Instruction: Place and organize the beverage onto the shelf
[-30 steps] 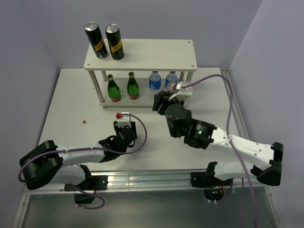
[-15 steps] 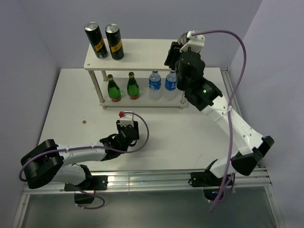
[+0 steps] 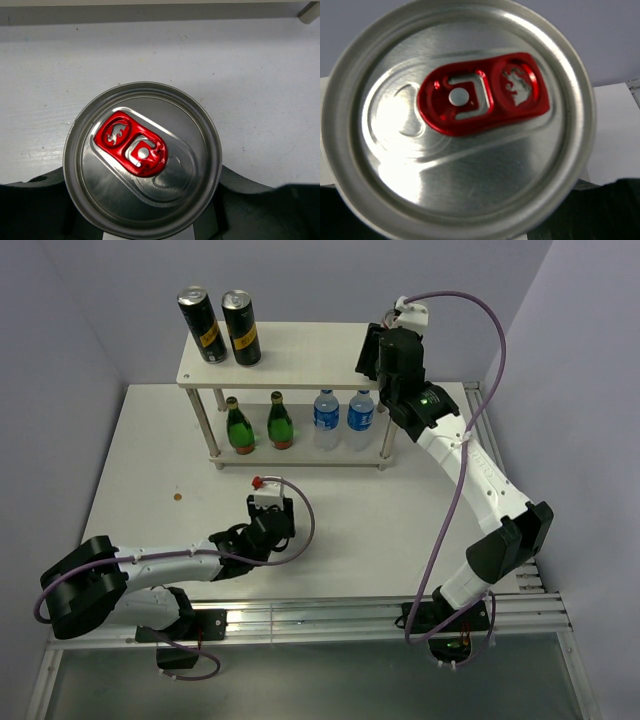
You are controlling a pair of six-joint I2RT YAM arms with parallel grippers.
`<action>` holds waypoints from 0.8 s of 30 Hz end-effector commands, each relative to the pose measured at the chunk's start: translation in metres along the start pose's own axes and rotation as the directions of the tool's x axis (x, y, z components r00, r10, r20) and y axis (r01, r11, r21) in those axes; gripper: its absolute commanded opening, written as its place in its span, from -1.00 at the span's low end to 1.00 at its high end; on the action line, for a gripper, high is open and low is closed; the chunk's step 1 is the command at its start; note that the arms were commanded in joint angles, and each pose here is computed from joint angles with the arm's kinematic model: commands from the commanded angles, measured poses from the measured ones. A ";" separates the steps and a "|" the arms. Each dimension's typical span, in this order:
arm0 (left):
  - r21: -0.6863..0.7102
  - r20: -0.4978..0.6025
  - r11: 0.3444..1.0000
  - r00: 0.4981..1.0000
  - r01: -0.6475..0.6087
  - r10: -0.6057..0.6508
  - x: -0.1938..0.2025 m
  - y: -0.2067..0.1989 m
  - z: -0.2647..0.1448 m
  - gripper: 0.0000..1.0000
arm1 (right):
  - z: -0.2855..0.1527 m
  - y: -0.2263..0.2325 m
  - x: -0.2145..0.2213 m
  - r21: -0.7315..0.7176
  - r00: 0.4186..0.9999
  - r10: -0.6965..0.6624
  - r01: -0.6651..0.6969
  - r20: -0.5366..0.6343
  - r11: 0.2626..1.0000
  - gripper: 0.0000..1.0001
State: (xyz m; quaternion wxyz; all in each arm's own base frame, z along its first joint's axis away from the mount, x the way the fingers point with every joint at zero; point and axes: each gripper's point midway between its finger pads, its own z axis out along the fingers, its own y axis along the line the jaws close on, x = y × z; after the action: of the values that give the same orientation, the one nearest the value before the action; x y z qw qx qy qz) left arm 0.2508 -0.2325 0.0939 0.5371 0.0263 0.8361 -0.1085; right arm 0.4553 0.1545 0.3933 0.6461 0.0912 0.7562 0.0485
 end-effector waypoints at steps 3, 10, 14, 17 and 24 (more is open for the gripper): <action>0.032 0.085 0.995 0.992 0.089 -0.092 -0.036 -0.021 -0.004 -0.99 | -0.002 0.017 -0.038 -0.074 0.993 0.087 -0.081 0.082 0.994 -0.84; 0.033 0.091 0.996 0.992 0.087 -0.090 -0.038 -0.024 -0.006 -0.99 | 0.007 0.016 -0.017 -0.068 0.997 0.066 -0.063 0.034 0.996 0.81; 0.032 0.092 0.995 0.991 0.089 -0.092 -0.038 -0.024 -0.008 -0.99 | 0.007 0.016 -0.013 -0.065 0.997 0.066 -0.064 0.031 0.996 0.83; 0.029 0.096 0.996 0.991 0.090 -0.093 -0.039 -0.023 -0.009 -0.99 | 0.006 0.015 -0.012 -0.066 0.997 0.069 -0.067 0.031 0.996 0.84; 0.022 0.113 0.996 0.989 0.091 -0.093 -0.056 -0.025 -0.017 -0.99 | 0.001 0.011 -0.003 -0.064 0.997 0.079 -0.078 0.012 0.995 0.86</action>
State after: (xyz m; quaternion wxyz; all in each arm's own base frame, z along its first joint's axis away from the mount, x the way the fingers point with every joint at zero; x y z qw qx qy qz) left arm 0.2435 -0.2352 0.0961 0.5351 0.0357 0.8383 -0.0978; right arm 0.4653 0.1699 0.3813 0.6363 0.0895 0.7620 0.0808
